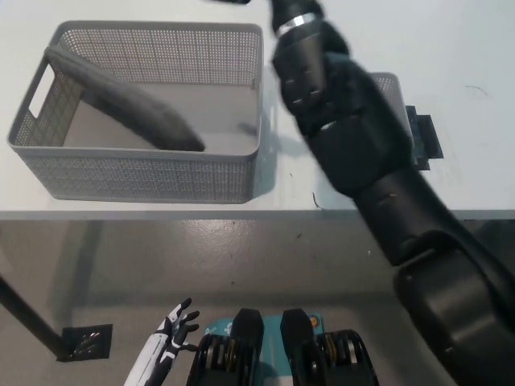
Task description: Usethe right hand to pick up a oven gloves on top of a leveled container and place it into another larger container on the left side
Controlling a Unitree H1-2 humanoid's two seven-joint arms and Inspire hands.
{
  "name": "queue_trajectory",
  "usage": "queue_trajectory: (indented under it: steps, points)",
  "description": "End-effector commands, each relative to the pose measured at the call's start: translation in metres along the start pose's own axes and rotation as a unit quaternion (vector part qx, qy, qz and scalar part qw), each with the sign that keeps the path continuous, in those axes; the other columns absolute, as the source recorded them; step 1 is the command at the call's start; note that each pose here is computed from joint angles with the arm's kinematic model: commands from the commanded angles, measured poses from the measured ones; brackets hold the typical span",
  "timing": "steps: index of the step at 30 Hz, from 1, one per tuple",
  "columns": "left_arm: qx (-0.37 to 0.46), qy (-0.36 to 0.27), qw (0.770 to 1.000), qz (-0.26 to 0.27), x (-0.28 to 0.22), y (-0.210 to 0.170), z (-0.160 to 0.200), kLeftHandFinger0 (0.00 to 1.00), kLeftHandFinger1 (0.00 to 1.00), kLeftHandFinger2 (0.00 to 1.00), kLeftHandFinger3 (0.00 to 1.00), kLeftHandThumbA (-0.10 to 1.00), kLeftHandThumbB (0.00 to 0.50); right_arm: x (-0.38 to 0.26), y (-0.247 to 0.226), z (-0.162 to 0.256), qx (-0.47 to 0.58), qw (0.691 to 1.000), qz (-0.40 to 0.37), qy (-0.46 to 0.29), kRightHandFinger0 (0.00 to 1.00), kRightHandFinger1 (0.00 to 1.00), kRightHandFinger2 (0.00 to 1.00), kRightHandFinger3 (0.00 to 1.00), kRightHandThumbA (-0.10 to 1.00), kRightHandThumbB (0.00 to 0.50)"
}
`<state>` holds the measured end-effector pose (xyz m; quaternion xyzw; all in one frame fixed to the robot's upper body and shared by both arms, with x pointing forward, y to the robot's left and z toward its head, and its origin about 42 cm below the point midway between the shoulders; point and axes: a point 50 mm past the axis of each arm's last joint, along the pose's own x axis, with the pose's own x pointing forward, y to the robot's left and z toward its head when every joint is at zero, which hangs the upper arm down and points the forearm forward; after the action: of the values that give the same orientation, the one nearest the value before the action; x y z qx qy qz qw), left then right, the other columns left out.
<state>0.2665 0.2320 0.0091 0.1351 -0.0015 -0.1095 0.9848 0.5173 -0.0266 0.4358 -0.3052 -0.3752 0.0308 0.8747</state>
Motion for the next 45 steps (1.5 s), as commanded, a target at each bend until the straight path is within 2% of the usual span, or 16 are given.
queue_trajectory:
  steps: [1, 8, 14, 16, 19, 20, 21, 22, 23, 27, 29, 30, 31, 32, 40, 45]
  points:
    - [0.021, -0.036, 0.999, -0.012, 0.012, 0.009, 0.012, 0.69, 0.83, 0.89, 1.00, 1.00, 0.500, -0.007, -0.220, 0.105, 0.137, 0.956, -0.156, -0.209, 1.00, 1.00, 1.00, 1.00, 1.00, 0.436]
    - [0.018, -0.037, 0.999, -0.011, 0.012, 0.009, 0.012, 0.67, 0.81, 0.87, 1.00, 1.00, 0.500, -0.099, -0.281, 0.081, 0.099, 0.944, -0.208, -0.234, 1.00, 1.00, 1.00, 1.00, 1.00, 0.414]
    - [0.016, -0.041, 0.999, -0.010, 0.019, 0.013, 0.015, 0.67, 0.81, 0.86, 1.00, 1.00, 0.500, -0.212, -0.283, 0.063, 0.115, 0.951, -0.166, -0.235, 1.00, 1.00, 1.00, 1.00, 1.00, 0.377]
    - [0.013, -0.040, 0.999, -0.009, 0.020, 0.011, 0.015, 0.67, 0.81, 0.86, 1.00, 1.00, 0.500, -0.251, -0.276, 0.056, 0.119, 0.957, -0.155, -0.213, 1.00, 1.00, 1.00, 1.00, 1.00, 0.471]
    - [0.010, -0.040, 0.999, -0.007, 0.020, 0.010, 0.015, 0.71, 0.84, 0.90, 1.00, 1.00, 0.500, -0.317, -0.248, 0.052, 0.130, 0.965, -0.140, -0.179, 1.00, 1.00, 1.00, 1.00, 1.00, 0.405]
    - [0.011, -0.041, 0.999, -0.006, 0.020, 0.010, 0.015, 0.71, 0.85, 0.91, 1.00, 1.00, 0.500, -0.326, -0.242, 0.051, 0.132, 0.966, -0.138, -0.175, 1.00, 1.00, 1.00, 1.00, 1.00, 0.421]
    - [0.013, -0.042, 0.999, -0.005, 0.020, 0.010, 0.015, 0.72, 0.86, 0.92, 1.00, 1.00, 0.500, -0.339, -0.234, 0.050, 0.137, 0.966, -0.136, -0.172, 1.00, 1.00, 1.00, 1.00, 1.00, 0.485]
    - [0.012, -0.039, 0.999, -0.005, 0.019, 0.005, 0.014, 0.73, 0.87, 0.94, 1.00, 1.00, 0.500, -0.356, -0.220, 0.044, 0.152, 0.966, -0.127, -0.164, 1.00, 1.00, 1.00, 1.00, 1.00, 0.397]
    - [0.009, -0.039, 0.999, -0.006, 0.019, 0.003, 0.014, 0.74, 0.90, 0.97, 1.00, 1.00, 0.500, -0.372, -0.205, 0.040, 0.172, 0.965, -0.115, -0.158, 1.00, 1.00, 1.00, 1.00, 1.00, 0.362]
    - [0.011, -0.044, 0.999, -0.006, 0.024, 0.002, 0.017, 0.78, 0.98, 1.00, 1.00, 1.00, 0.500, -0.417, -0.150, 0.028, 0.188, 0.975, -0.098, -0.073, 1.00, 1.00, 1.00, 1.00, 1.00, 0.388]
    - [0.012, -0.046, 0.999, -0.002, 0.025, 0.005, 0.018, 0.80, 1.00, 1.00, 1.00, 1.00, 0.500, -0.433, -0.127, 0.017, 0.190, 0.978, -0.066, -0.044, 1.00, 1.00, 1.00, 1.00, 1.00, 0.231]
    - [0.015, -0.049, 0.999, 0.001, 0.027, 0.008, 0.020, 0.80, 1.00, 1.00, 1.00, 1.00, 0.500, -0.435, -0.117, 0.011, 0.191, 0.980, -0.056, -0.027, 1.00, 1.00, 1.00, 1.00, 1.00, 0.206]
    - [0.021, -0.051, 0.998, 0.002, 0.028, 0.009, 0.021, 0.83, 1.00, 1.00, 1.00, 1.00, 0.500, -0.443, -0.101, -0.003, 0.192, 0.980, -0.041, 0.014, 1.00, 1.00, 1.00, 1.00, 1.00, 0.291]
    - [0.027, -0.053, 0.998, 0.002, 0.029, 0.010, 0.022, 0.86, 1.00, 1.00, 1.00, 1.00, 0.500, -0.450, -0.087, -0.019, 0.193, 0.979, -0.022, 0.059, 1.00, 1.00, 1.00, 1.00, 1.00, 0.324]
    - [0.023, -0.062, 0.998, 0.001, 0.041, 0.010, 0.028, 0.93, 1.00, 1.00, 1.00, 1.00, 0.500, -0.472, -0.040, -0.090, 0.208, 0.952, 0.077, 0.212, 1.00, 1.00, 1.00, 1.00, 1.00, 0.320]
    - [0.025, -0.060, 0.998, 0.006, 0.042, 0.013, 0.027, 0.93, 1.00, 1.00, 1.00, 1.00, 0.500, -0.489, -0.026, -0.122, 0.218, 0.930, 0.132, 0.265, 1.00, 1.00, 1.00, 1.00, 1.00, 0.362]
